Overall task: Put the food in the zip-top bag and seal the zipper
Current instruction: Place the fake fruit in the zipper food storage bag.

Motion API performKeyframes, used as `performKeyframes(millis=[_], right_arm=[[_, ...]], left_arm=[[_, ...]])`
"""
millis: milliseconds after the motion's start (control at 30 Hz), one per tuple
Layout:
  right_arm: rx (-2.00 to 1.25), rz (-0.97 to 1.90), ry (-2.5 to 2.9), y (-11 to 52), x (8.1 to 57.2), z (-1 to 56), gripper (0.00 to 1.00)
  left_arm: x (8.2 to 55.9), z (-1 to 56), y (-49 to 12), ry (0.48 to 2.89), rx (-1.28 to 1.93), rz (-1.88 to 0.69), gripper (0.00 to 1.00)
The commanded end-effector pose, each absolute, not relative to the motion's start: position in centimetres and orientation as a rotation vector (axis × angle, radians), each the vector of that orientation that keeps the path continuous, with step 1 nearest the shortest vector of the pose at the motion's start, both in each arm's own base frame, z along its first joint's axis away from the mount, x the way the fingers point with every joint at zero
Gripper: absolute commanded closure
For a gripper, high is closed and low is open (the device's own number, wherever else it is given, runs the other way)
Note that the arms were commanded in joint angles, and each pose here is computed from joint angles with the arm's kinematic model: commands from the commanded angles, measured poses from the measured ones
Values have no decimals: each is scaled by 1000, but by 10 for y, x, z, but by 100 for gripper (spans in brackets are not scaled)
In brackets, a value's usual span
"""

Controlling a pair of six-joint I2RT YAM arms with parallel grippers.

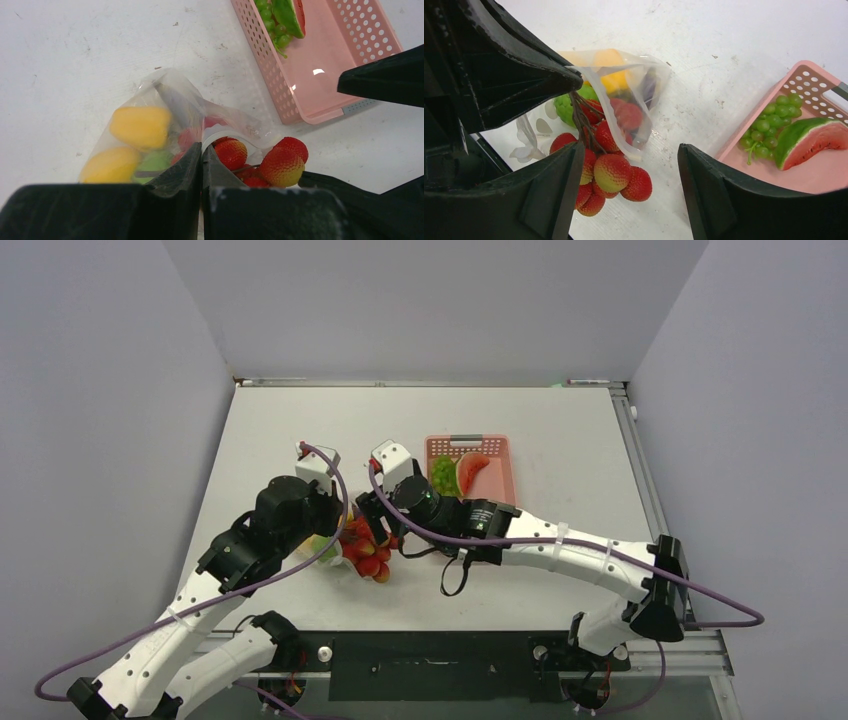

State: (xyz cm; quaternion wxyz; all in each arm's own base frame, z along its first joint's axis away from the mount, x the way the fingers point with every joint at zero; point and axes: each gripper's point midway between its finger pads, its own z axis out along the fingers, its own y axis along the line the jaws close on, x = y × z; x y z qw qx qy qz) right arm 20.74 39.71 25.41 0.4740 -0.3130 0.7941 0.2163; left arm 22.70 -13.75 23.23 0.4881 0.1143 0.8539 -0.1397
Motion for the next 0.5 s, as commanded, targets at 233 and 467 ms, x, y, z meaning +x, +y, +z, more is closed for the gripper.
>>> performKeyframes(millis=[233, 467], right_arm=[[-613, 549, 1984, 358, 202, 248, 36], [-515, 566, 2057, 339, 193, 220, 47]], left_arm=[[233, 246, -141, 2024, 261, -366, 100], [233, 246, -142, 2024, 260, -368, 100]])
